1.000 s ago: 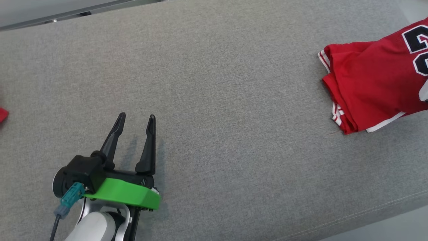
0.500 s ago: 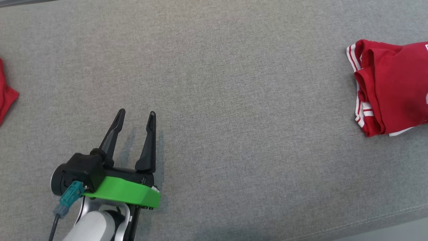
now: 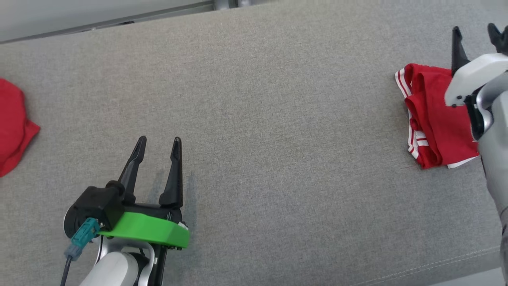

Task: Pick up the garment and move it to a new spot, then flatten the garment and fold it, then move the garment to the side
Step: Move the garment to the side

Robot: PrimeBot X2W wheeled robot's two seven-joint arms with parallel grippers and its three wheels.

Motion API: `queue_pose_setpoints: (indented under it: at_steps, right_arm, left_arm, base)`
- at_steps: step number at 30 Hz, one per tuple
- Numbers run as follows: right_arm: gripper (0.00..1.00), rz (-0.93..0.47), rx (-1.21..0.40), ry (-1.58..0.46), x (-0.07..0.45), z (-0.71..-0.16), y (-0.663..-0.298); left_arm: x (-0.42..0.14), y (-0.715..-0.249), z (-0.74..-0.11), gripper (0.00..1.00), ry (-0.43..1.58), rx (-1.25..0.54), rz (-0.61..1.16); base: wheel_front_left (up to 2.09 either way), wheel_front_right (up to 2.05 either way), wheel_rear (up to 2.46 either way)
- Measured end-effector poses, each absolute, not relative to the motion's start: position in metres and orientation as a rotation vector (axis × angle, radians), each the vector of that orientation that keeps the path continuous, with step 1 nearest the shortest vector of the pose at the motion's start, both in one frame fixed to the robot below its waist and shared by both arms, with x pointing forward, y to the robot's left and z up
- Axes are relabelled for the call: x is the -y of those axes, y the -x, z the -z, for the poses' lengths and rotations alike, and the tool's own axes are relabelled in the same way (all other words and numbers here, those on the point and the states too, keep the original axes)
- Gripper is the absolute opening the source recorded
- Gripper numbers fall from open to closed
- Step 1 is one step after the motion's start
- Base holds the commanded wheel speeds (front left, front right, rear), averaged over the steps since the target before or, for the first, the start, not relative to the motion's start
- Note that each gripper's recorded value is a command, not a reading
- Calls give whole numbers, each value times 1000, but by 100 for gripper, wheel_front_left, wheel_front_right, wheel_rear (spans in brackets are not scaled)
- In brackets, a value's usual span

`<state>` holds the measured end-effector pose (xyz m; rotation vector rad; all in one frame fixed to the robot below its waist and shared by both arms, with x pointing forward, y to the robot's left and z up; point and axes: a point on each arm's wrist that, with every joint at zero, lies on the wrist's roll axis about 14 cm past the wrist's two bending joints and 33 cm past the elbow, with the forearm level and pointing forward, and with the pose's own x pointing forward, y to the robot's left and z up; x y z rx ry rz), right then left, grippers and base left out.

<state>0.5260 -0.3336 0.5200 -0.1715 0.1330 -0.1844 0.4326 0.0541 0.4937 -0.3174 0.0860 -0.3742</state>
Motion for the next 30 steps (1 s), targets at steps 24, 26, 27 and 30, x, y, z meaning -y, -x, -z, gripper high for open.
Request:
queue_pose_setpoints:
  at_steps: [24, 26, 27, 30]
  right_arm:
    - [100, -133, 108, -13, 192, -559, -448]
    - [100, -142, 127, -36, 181, -559, -437]
    - [100, -145, 136, -58, 175, -558, -432]
    - [100, -152, 143, -79, 161, -555, -417]
  left_arm:
    - [-146, -375, -509, 100, 324, -11, 65]
    - [-153, -369, -509, 100, 325, -4, 38]
    - [-157, -366, -509, 100, 327, -1, 29]
    - [-166, -356, -507, 100, 324, 6, -3]
  base:
    - [0, 0, 0]
    - [0, 0, 0]
    - [0, 0, 0]
    - [0, 0, 0]
